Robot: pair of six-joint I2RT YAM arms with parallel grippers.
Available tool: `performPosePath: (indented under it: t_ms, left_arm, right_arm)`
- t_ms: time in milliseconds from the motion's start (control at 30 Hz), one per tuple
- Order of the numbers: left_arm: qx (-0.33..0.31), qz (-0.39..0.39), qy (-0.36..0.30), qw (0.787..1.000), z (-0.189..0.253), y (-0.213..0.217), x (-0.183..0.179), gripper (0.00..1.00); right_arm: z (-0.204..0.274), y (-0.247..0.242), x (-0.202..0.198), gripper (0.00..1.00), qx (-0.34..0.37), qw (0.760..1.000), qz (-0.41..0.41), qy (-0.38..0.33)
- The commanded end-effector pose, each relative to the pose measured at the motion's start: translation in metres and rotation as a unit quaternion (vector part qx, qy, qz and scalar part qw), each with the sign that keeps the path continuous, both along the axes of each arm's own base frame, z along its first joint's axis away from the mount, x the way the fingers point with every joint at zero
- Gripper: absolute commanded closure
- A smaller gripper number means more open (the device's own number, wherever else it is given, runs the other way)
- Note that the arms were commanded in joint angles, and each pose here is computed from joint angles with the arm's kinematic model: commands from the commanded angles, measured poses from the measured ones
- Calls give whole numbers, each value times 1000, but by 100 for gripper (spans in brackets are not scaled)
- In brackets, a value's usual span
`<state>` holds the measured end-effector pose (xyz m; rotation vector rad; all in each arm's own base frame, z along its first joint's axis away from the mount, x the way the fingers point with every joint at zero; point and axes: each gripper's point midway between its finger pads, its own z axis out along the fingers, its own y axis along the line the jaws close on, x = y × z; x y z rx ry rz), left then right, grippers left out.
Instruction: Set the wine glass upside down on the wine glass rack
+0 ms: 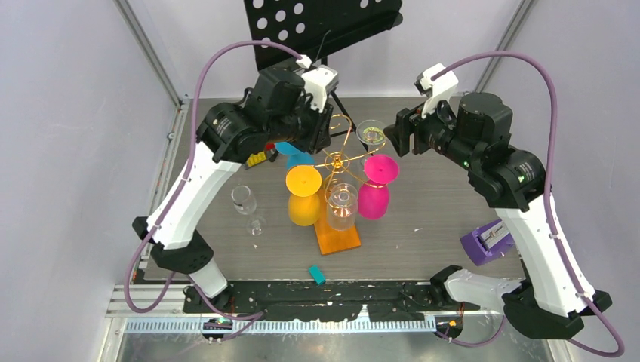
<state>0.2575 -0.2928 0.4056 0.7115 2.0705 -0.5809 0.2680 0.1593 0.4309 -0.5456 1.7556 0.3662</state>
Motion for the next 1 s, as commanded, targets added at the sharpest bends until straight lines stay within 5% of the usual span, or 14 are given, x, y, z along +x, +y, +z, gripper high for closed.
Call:
performPosePath:
  t_ms: [0, 433, 733, 967]
  left_arm:
    - [8, 6, -24, 1000, 12, 11, -2, 71]
    - [-23, 2, -27, 999, 21, 14, -23, 73]
    - [-28, -3, -19, 999, 15, 17, -31, 75]
    - [-29, -9, -17, 999, 13, 16, -32, 75]
  right_arm:
    - [3, -8, 2, 34, 4, 1000, -20, -8]
    - [17, 40, 34, 42, -24, 997, 70, 11]
    - [-20, 76, 78, 55, -66, 989, 108, 78]
    - [-44, 90, 87, 56, -82, 983, 132, 103]
